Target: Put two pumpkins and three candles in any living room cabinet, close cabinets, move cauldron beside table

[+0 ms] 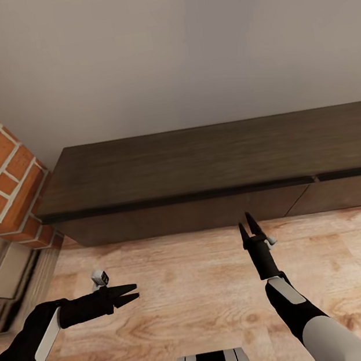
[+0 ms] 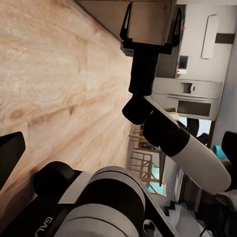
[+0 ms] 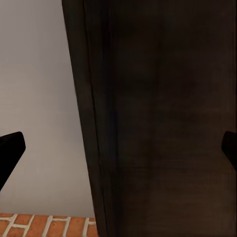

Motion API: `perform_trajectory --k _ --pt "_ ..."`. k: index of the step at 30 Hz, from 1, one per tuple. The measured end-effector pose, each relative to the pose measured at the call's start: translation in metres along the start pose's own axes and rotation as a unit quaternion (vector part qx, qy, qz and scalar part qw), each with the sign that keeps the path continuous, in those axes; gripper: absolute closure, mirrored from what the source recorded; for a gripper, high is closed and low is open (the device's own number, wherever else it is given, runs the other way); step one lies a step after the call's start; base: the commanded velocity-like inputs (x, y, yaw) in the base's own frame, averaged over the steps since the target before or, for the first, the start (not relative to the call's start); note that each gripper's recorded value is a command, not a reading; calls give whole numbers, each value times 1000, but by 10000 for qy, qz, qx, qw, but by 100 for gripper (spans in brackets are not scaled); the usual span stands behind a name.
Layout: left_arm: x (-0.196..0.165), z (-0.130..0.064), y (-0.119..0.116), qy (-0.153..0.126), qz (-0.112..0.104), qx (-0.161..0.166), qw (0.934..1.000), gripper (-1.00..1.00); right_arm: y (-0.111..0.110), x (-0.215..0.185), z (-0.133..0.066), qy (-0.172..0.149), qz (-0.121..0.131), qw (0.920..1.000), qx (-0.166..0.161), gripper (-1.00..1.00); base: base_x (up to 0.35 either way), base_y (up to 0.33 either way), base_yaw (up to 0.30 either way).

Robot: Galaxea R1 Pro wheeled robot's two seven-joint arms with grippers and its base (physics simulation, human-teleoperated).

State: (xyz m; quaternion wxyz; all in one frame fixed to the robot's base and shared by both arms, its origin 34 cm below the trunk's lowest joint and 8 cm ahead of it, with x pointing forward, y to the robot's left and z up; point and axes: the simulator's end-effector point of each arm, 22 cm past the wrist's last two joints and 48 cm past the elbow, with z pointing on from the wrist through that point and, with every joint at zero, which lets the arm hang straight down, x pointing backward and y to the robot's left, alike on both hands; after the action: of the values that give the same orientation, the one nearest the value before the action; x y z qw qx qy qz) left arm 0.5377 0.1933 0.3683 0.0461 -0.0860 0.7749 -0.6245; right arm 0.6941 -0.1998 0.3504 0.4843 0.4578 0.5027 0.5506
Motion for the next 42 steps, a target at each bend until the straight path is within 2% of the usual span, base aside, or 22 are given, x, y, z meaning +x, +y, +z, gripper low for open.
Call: perform_trajectory --k 5,12,17,22,39,42 --pt "2 2 10 21 -98 -17 9999 -100 -13 1 -4 4 11 10000 99 -100 0 0 0" --pt "0 1 7 -25 -107 49 9999 -100 -12 2 -4 25 3 9999 98 -100 3 0 0" --pt "-2 1 4 -69 -117 118 9998 -100 -12 17 -4 242 -2 9997 87 -100 119 0 0" --pt "-2 1 3 -73 -112 129 9998 -100 -12 22 -4 310 1 9995 87 -100 73 17 0" --pt "-2 1 3 -74 -111 129 9998 -100 -11 24 -4 334 -7 9994 83 -100 42 19 0" --pt "-4 0 -3 -85 -53 143 9998 -100 -4 24 -1 335 -15 9994 22 -100 0 0 0"
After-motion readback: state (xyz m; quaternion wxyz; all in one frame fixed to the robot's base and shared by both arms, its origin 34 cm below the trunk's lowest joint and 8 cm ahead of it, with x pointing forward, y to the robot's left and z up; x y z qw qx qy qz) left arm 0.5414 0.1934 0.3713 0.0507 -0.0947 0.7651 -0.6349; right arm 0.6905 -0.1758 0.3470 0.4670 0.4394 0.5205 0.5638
